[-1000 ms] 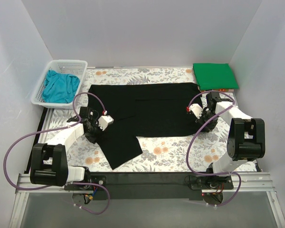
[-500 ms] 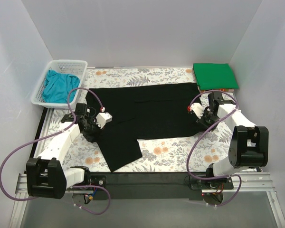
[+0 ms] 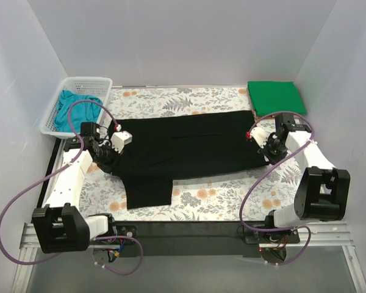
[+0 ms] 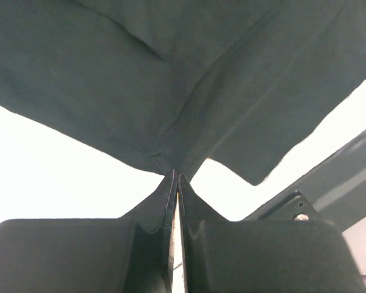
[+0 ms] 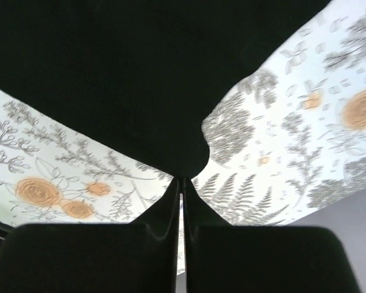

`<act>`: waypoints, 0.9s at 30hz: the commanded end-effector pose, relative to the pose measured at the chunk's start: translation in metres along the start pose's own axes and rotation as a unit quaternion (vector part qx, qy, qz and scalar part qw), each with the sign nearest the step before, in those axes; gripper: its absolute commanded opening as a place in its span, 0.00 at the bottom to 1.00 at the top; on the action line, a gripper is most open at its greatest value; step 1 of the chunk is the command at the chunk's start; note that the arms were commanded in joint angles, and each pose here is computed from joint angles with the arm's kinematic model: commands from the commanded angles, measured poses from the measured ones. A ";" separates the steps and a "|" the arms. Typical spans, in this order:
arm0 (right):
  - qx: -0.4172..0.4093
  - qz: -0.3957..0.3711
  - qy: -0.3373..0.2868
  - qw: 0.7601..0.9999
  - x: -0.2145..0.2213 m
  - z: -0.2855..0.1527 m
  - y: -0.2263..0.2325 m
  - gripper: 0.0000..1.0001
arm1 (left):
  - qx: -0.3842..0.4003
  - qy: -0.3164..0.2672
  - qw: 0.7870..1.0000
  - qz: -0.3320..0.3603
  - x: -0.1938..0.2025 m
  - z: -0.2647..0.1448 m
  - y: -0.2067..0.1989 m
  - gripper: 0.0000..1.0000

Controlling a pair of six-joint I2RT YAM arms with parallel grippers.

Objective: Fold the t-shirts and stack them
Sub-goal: Fold the tshirt

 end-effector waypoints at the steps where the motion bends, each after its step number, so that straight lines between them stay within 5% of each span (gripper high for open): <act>1: 0.005 -0.015 -0.027 1.000 -0.029 -0.015 -0.022 0.01 | -0.002 -0.025 1.000 -0.007 -0.017 -0.003 0.019 0.00; 14: 0.008 -0.007 -0.041 0.999 -0.097 -0.005 -0.084 0.01 | -0.033 -0.075 0.996 -0.044 -0.078 0.007 0.108 0.00; 27: 0.009 0.004 -0.037 0.999 -0.150 0.043 -0.125 0.01 | -0.029 -0.064 0.994 -0.081 -0.078 0.060 0.167 0.00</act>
Point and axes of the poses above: each gripper's point midway between its finger pads, its own z axis out along the fingers, its own y axis along the line the jaws close on, x = y × z, the point moved 6 cm from there along -z, back along the fingers, and after that the axes turned 15 degrees about z, right-handed, at the moved point
